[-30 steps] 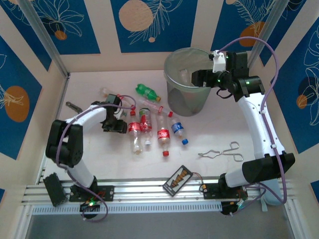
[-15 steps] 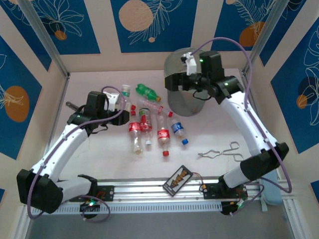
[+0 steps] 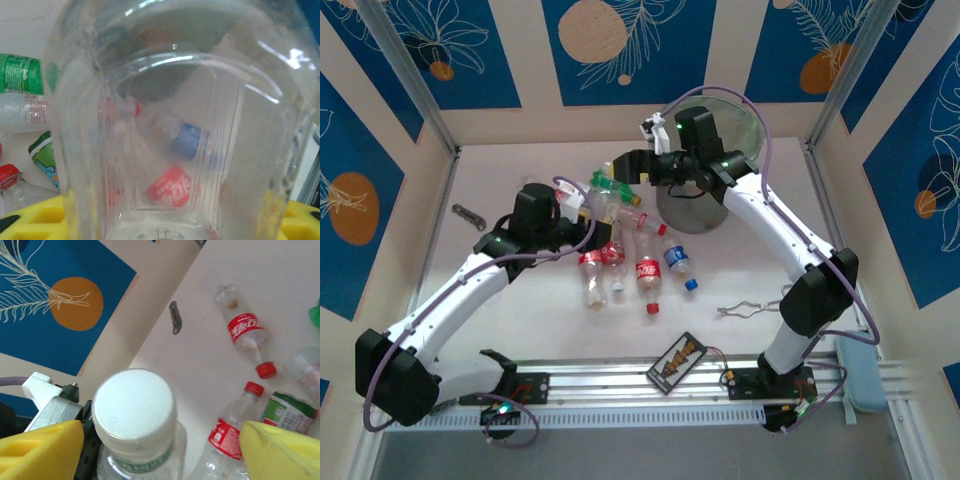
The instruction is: Put the plastic bottles in the bin
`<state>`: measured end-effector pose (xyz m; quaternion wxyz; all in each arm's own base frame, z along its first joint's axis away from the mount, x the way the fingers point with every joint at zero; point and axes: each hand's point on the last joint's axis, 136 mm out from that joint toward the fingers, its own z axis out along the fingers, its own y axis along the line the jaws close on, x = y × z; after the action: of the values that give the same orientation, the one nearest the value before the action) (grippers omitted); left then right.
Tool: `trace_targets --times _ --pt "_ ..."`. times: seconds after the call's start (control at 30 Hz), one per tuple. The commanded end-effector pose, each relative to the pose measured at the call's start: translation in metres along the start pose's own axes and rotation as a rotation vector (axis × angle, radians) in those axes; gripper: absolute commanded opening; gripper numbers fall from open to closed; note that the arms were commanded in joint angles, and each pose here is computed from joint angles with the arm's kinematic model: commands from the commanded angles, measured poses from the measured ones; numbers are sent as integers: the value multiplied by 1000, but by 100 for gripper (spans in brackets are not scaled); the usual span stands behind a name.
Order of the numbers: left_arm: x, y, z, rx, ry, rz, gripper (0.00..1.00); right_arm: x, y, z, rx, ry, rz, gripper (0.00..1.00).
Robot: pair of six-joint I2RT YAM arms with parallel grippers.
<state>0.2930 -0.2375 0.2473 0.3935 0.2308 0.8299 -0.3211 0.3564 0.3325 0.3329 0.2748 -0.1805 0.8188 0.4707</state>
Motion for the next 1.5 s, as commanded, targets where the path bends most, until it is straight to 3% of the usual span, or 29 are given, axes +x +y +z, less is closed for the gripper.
trace_targets --times 0.0,0.43,0.57,0.7,0.77,0.83,0.87,1.0,1.17,1.47 --pt "-7 -8 4 35 -29 17 7 11 15 15 -82 56 11 80" --pt "-7 -3 9 12 -33 5 6 27 5 30 -36 98 18 55" --pt "-5 -1 10 9 -34 1 11 27 4 28 -22 94 11 50" --pt "-8 -3 11 20 -47 -2 32 24 4 26 -11 89 -10 48" --pt "-9 -1 12 8 -54 -4 60 20 4 23 5 77 -22 48" --pt "-9 2 10 -13 -52 6 97 12 4 17 20 54 -34 47" --pt "-10 3 8 -19 -56 11 100 9 4 14 26 45 -41 47" --pt "-12 -2 -1 -15 -64 31 100 -17 7 -5 60 -22 -98 47" --pt "-14 -13 -14 25 -94 41 100 -55 41 -40 55 -163 -245 45" --pt "-20 -16 -23 22 -99 -62 99 -133 22 -132 389 -427 -419 45"
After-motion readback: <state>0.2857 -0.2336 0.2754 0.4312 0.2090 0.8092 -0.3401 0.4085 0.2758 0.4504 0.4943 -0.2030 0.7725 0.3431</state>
